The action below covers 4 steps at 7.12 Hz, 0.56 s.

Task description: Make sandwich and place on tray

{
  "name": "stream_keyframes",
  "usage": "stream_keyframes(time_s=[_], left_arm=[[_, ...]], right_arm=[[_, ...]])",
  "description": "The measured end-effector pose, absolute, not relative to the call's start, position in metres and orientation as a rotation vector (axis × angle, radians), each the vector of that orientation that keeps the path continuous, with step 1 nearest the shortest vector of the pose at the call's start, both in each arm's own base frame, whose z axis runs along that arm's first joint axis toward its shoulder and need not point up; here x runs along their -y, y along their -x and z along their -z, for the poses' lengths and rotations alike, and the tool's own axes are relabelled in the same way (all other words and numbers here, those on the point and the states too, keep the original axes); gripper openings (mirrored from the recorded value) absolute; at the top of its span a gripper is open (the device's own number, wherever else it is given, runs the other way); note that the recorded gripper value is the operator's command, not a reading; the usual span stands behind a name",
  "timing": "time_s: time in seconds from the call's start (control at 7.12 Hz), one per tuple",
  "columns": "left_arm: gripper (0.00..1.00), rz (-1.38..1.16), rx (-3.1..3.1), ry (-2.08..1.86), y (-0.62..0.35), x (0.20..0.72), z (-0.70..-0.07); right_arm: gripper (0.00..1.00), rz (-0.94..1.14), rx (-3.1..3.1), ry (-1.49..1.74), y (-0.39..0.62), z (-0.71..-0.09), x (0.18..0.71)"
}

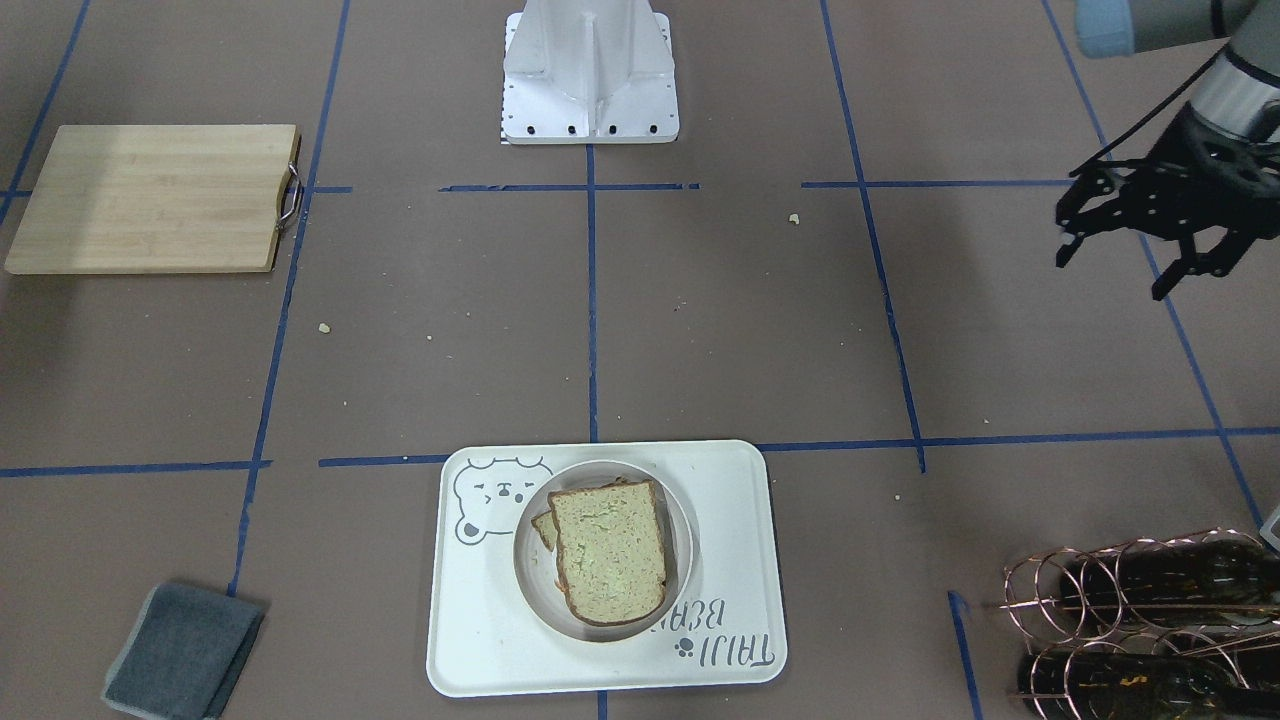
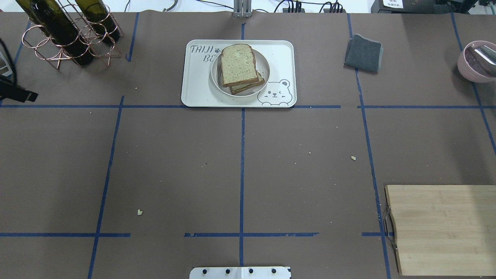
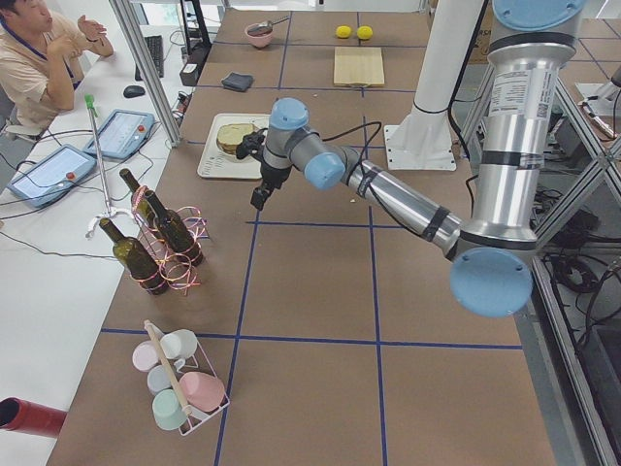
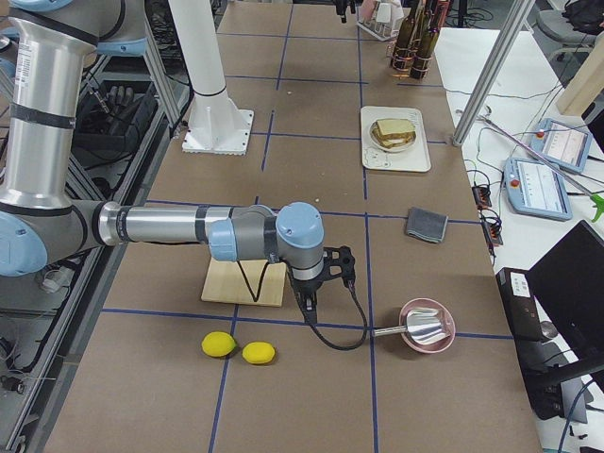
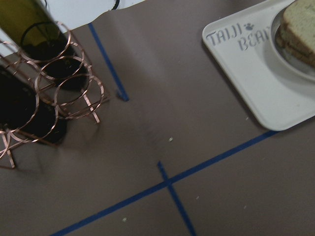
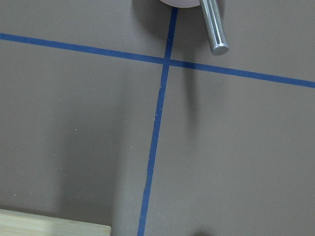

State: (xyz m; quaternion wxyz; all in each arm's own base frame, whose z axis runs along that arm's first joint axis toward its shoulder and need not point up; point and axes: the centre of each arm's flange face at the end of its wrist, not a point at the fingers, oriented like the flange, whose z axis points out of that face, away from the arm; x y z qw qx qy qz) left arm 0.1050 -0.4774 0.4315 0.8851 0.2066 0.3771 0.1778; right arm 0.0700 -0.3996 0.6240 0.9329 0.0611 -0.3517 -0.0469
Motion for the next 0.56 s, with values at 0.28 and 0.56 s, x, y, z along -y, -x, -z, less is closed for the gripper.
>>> stream_keyframes(time_s=[0.28,0.56], left_arm=[[1.0,-0.341,-0.745,-0.284,-0.037,0.461,-0.528],[1.0,-0.294,-0.717,-0.185,0.022,0.445,-0.591]], right_arm=[[1.0,0.101,0.721,-0.092,-0.067,-0.623,0.404],[1.0,0.102,0.731,-0.069,-0.063,-0.62,0.407]])
